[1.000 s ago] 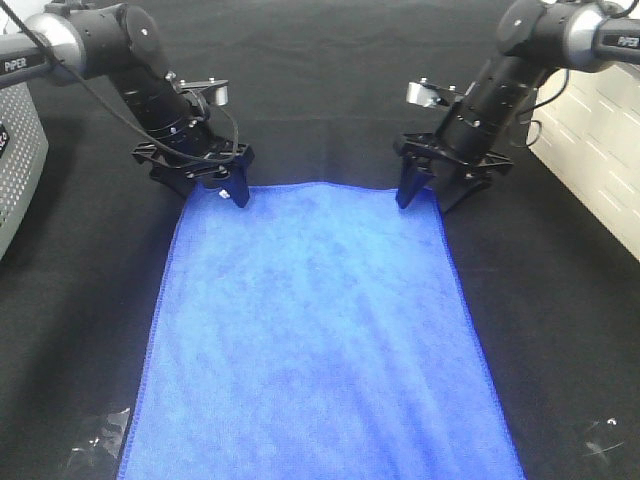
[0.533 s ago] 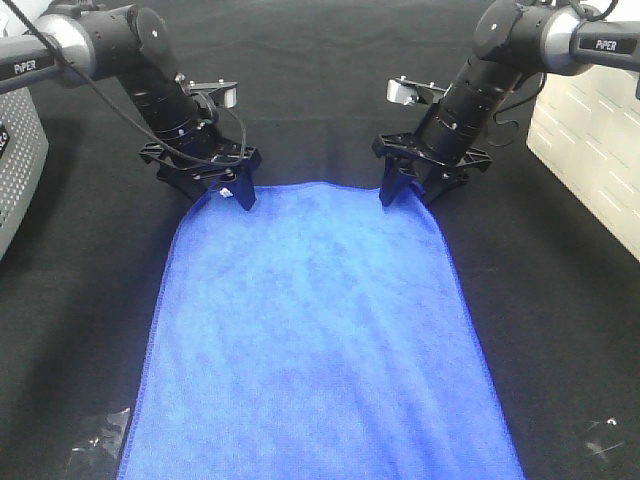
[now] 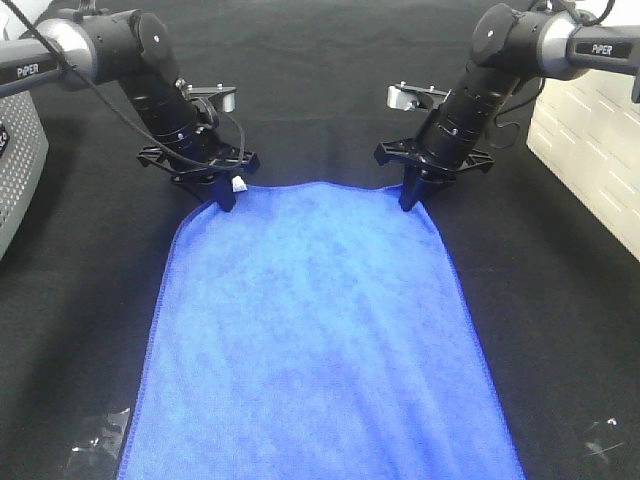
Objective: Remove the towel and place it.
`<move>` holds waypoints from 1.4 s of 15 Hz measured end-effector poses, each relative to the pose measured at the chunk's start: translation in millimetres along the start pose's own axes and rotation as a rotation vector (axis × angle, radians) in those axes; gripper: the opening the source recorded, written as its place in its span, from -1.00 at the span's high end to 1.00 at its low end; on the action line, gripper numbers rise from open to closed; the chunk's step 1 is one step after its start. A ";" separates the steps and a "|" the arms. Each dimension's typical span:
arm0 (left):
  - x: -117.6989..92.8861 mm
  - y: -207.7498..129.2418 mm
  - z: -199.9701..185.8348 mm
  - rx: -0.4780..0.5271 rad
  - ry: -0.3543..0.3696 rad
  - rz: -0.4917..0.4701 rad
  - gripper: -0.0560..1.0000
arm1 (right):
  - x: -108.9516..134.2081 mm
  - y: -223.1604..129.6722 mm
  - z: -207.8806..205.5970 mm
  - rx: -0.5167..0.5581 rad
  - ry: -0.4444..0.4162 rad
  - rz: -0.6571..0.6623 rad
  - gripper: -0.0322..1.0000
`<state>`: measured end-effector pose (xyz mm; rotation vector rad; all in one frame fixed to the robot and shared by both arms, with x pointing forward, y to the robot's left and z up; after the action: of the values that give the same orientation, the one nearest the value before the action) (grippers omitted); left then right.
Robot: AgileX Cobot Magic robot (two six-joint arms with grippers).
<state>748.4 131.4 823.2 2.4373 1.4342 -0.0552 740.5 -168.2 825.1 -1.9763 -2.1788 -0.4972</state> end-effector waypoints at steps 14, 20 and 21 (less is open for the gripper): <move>5.2 30.9 -24.9 -0.095 0.115 0.092 0.88 | 3.2 32.2 -22.0 -0.234 -0.039 -0.086 0.92; 12.4 67.1 -54.4 -0.308 0.219 0.149 0.88 | 7.9 61.9 -50.1 -0.458 -0.079 -0.176 0.92; 13.5 72.6 -56.6 -0.349 0.232 0.153 0.88 | 8.7 66.8 -54.6 -0.494 -0.087 -0.193 0.92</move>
<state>810.4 126.2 892.3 2.3042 1.2161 0.4856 799.8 -174.2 888.0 -2.0400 -2.5016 -1.0890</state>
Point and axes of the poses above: a point on each arm's last joint axis where the gripper is mounted, z pointing out along that axis toward the gripper, x along the wrist's bending axis when the last joint is at zero, y = z × x, the point moved 5 cm from there along z, pointing out along that axis toward the gripper, and after that the axes turned 10 degrees about z, right-handed, at the moved point
